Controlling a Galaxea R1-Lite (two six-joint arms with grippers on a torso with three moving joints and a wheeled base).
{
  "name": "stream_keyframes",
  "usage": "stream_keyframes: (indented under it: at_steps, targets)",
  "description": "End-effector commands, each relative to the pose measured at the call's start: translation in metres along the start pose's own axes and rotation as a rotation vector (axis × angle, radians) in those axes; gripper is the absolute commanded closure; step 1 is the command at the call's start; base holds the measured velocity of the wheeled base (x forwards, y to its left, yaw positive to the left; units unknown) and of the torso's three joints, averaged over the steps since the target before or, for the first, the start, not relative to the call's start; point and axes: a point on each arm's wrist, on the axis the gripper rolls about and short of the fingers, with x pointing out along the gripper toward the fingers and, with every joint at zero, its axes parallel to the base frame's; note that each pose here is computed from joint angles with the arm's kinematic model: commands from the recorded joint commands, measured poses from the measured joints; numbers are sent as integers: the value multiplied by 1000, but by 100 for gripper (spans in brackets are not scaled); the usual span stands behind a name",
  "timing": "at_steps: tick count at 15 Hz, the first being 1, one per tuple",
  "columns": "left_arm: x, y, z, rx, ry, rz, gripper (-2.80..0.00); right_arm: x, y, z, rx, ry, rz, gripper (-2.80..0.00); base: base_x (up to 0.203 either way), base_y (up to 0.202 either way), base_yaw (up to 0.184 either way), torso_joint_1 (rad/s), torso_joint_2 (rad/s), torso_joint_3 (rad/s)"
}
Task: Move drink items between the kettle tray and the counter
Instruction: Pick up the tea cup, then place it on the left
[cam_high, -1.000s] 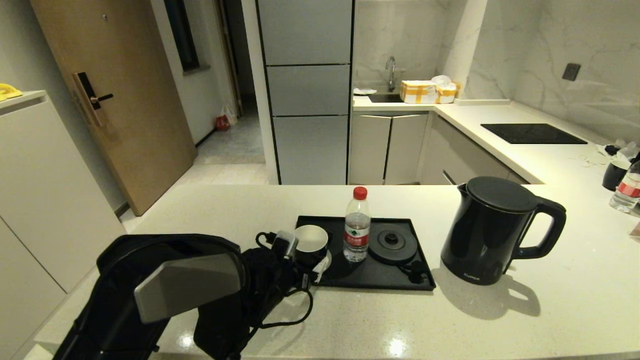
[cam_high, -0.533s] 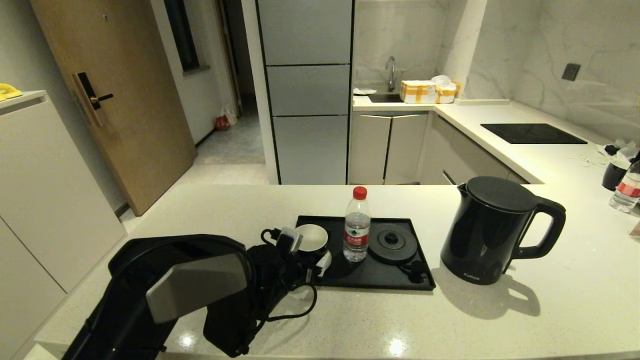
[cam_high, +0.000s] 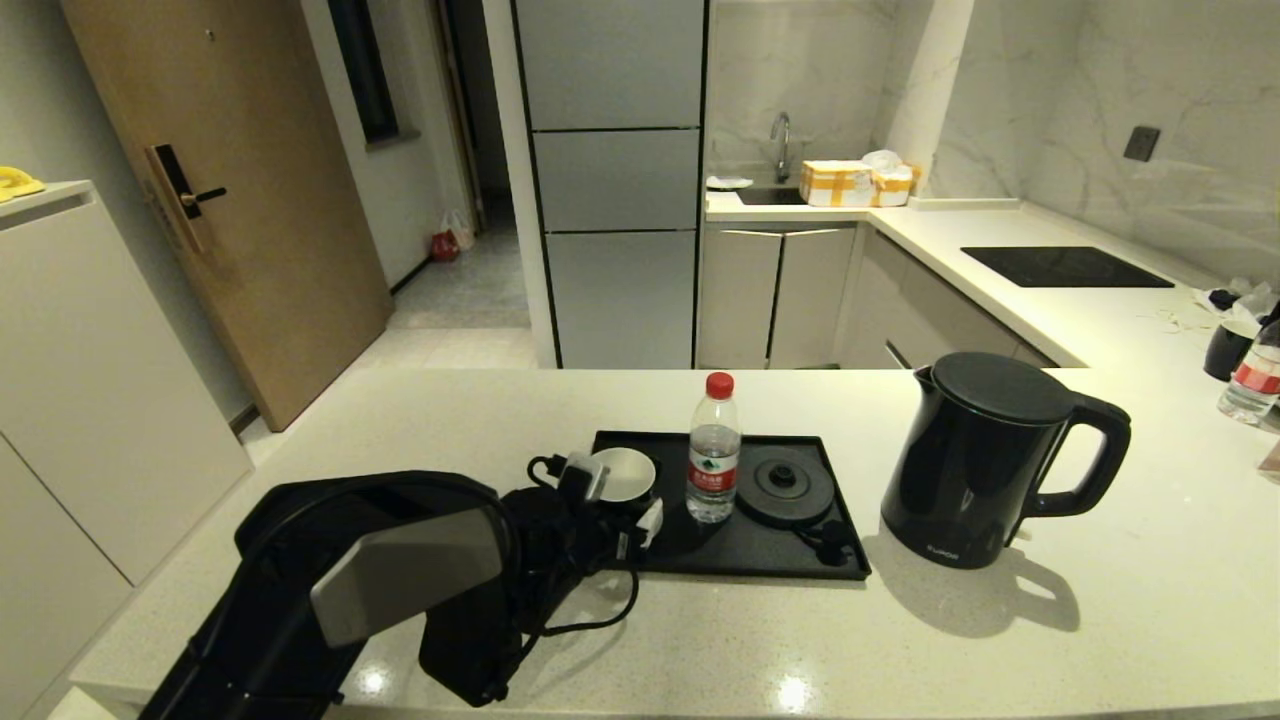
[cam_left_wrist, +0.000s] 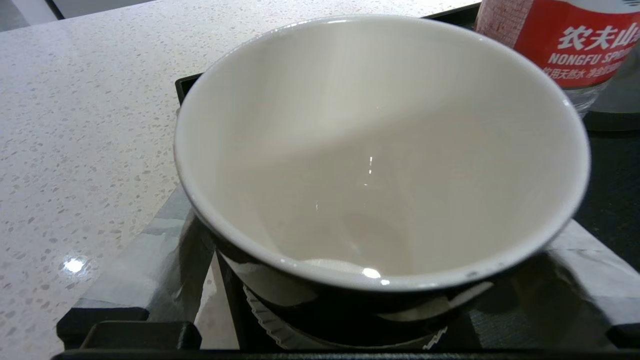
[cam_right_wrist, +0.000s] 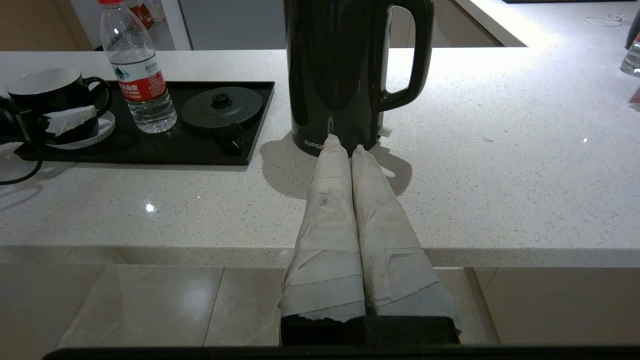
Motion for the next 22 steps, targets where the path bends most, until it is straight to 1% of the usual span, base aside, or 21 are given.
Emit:
stream_keyframes:
  at_steps: [1, 3, 4, 9, 13, 14, 15, 16, 18, 19, 21, 22]
  targets:
    - [3, 0, 3, -1, -22, 2, -280, 0, 0, 0, -1, 3, 1, 0, 0, 0, 0, 0, 0, 0]
    - [5, 0, 3, -3, -29, 4, -280, 0, 0, 0, -1, 3, -1, 0, 0, 0, 0, 0, 0, 0]
    - [6, 0, 1, -2, -28, 8, 0, 0, 0, 0, -1, 3, 0, 0, 0, 0, 0, 0, 0, 0]
    - [5, 0, 3, -3, -28, 16, 0, 0, 0, 0, -1, 3, 0, 0, 0, 0, 0, 0, 0, 0]
    - [1, 0, 14, -3, -44, 21, 0, 0, 0, 0, -1, 3, -1, 0, 0, 0, 0, 0, 0, 0]
    - [-2, 1, 24, -4, -62, 25, 0, 0, 0, -1, -1, 4, 0, 0, 0, 0, 0, 0, 0, 0]
    - [-7, 3, 43, -6, -101, 31, 0, 0, 0, -1, -1, 4, 1, 0, 0, 0, 0, 0, 0, 0]
    - [-11, 3, 54, -6, -118, 35, 0, 0, 0, -1, -1, 4, 1, 0, 0, 0, 0, 0, 0, 0]
    - [-21, 12, 74, -10, -147, 57, 0, 0, 0, 0, -1, 3, -1, 0, 0, 0, 0, 0, 0, 0]
    - [-28, 20, 77, -12, -134, 75, 0, 0, 0, 0, -1, 3, 0, 0, 0, 0, 0, 0, 0, 0]
    - [-32, 41, 70, -21, -109, 128, 0, 0, 0, 0, -1, 3, 0, 0, 0, 0, 0, 0, 0, 0]
    - [-35, 56, 64, -26, -93, 163, 0, 0, 0, -1, -1, 4, -1, 0, 0, 0, 0, 0, 0, 0]
